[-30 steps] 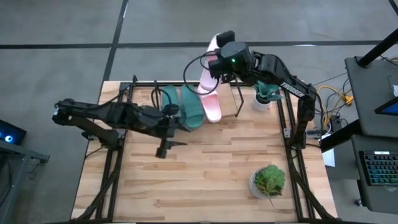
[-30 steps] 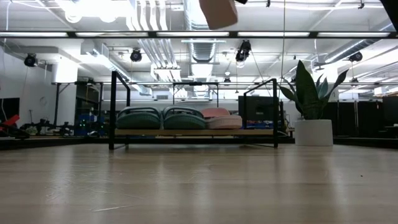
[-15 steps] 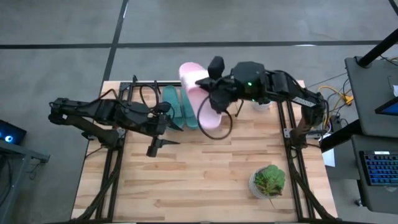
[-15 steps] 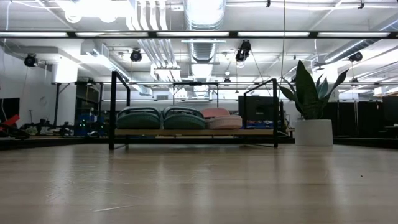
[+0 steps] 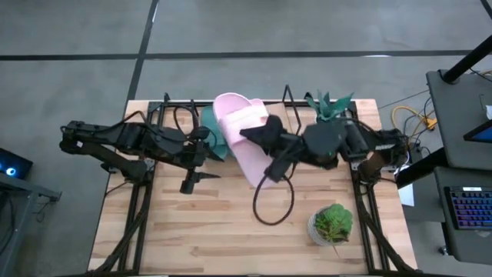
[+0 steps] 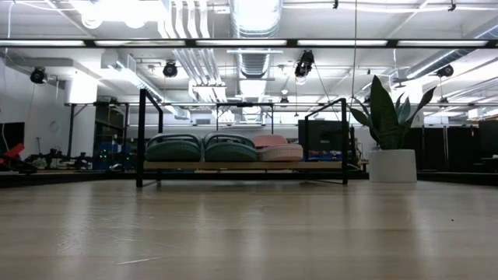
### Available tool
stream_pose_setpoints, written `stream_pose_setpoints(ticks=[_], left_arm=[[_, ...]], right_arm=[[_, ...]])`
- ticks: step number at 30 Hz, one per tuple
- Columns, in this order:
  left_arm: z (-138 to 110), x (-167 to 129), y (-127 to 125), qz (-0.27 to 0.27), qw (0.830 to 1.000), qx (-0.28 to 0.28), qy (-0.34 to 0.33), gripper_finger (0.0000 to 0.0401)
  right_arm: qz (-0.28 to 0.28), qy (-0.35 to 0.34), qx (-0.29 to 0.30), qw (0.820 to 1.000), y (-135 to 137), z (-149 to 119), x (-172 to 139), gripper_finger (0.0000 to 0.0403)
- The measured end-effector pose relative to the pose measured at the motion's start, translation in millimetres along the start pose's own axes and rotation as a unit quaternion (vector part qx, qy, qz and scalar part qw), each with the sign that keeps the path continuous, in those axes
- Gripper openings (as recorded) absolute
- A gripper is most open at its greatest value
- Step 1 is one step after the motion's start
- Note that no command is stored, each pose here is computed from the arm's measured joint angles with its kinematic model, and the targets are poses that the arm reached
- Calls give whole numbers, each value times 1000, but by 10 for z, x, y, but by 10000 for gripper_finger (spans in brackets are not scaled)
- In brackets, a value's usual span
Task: Pick and place slides into the shelf
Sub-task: Put the pink slide on the shelf
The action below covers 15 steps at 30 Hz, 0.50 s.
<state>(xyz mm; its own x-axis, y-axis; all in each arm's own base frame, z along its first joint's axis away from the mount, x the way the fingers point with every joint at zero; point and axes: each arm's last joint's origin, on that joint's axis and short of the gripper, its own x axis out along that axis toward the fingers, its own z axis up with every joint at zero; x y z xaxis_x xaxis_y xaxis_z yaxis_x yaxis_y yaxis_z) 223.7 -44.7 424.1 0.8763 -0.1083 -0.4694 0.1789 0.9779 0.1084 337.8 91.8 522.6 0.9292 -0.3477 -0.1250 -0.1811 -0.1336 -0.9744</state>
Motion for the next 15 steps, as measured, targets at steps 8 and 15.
stream_pose_setpoints(ticks=[8,15], left_arm=[[-111,7,9,29,999,4,37,199],[-277,-61,18,59,997,4,46,199]], right_arm=[[42,-1,108,993,151,155,-9,8],[123,-46,457,880,254,47,87,8]])
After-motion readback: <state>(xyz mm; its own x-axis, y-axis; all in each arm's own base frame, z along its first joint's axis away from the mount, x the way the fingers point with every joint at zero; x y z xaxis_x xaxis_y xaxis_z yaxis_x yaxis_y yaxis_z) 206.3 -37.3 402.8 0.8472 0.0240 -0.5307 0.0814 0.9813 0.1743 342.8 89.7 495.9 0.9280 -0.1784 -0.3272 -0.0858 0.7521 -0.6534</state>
